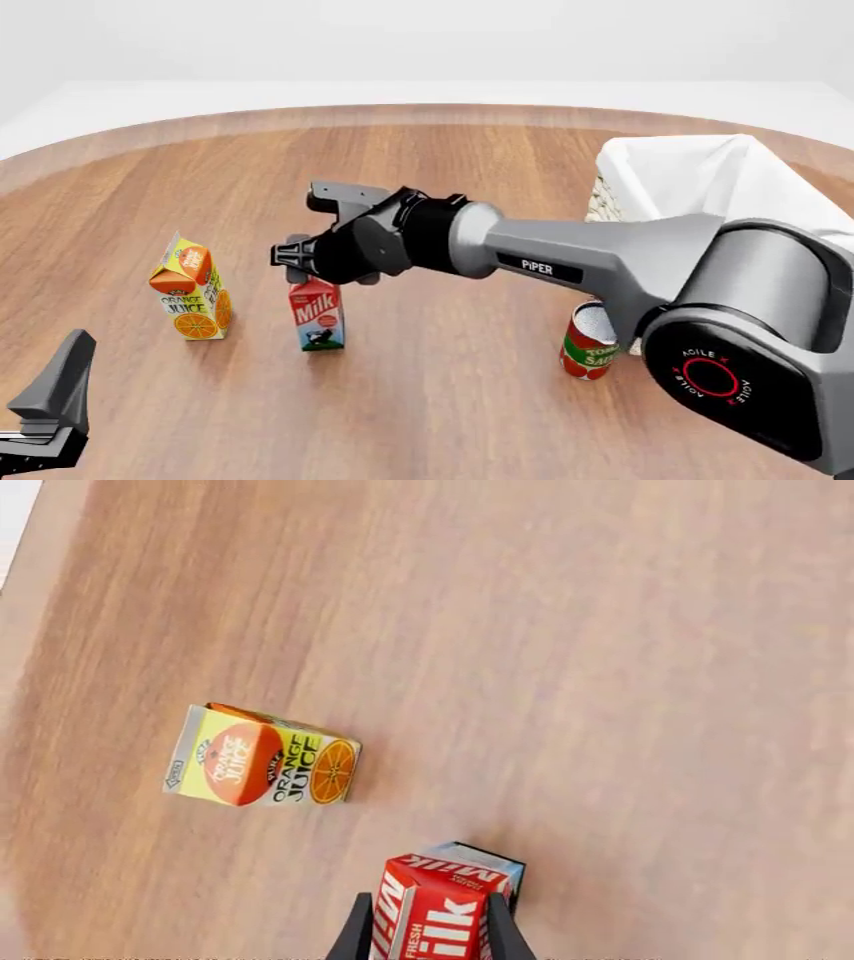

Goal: Pick the milk and place it in the basket.

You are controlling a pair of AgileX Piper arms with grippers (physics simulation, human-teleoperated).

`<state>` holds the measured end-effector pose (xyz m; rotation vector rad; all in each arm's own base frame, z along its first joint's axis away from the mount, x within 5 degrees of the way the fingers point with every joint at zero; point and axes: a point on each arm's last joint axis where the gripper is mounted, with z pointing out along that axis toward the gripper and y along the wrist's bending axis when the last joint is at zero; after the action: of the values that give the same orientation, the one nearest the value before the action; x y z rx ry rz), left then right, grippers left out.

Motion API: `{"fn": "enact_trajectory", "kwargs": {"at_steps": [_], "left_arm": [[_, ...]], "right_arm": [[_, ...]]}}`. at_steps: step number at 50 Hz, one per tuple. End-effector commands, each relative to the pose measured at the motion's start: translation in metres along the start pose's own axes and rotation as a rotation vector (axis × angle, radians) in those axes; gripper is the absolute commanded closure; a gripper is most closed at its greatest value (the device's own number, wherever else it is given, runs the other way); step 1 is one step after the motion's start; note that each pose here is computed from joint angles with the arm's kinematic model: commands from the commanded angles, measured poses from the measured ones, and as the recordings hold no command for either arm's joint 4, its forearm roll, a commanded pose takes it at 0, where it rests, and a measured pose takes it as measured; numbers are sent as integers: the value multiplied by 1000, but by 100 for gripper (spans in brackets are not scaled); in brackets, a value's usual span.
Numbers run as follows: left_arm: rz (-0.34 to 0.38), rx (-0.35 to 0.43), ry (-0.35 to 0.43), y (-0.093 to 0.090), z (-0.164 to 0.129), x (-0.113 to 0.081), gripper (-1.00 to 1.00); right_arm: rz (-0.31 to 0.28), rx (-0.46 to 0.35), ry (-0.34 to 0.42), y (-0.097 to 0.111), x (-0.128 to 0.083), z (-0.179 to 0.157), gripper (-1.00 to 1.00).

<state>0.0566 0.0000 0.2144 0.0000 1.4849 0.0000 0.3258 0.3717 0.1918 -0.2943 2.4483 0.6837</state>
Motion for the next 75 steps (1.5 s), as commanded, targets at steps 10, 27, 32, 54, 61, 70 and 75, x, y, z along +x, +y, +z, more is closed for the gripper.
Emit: {"fn": "enact_trajectory", "kwargs": {"at_steps": [10,27,32,54,61,70,75], "left_arm": [[0,0,0,0,0,0,-100],[0,0,0,0,0,0,-100],[0,0,0,0,0,0,-100],[0,0,0,0,0,0,-100],[0,0,0,0,0,0,-100],[0,0,0,0,0,0,-100],[0,0,0,0,0,0,-100]], "right_arm": [[6,-33,-57,6,-18,-34,100],[-3,-41,-87,7,-29,-58,100],[-3,-41,-102,4,-35,-68,100],[16,-23,-173,-17,-56,-115,100],[20,-19,-190,-21,-62,-123,100],[20,-9,-218,-27,-72,-137,100],[22,-2,-233,-32,-76,-146,100]]}}
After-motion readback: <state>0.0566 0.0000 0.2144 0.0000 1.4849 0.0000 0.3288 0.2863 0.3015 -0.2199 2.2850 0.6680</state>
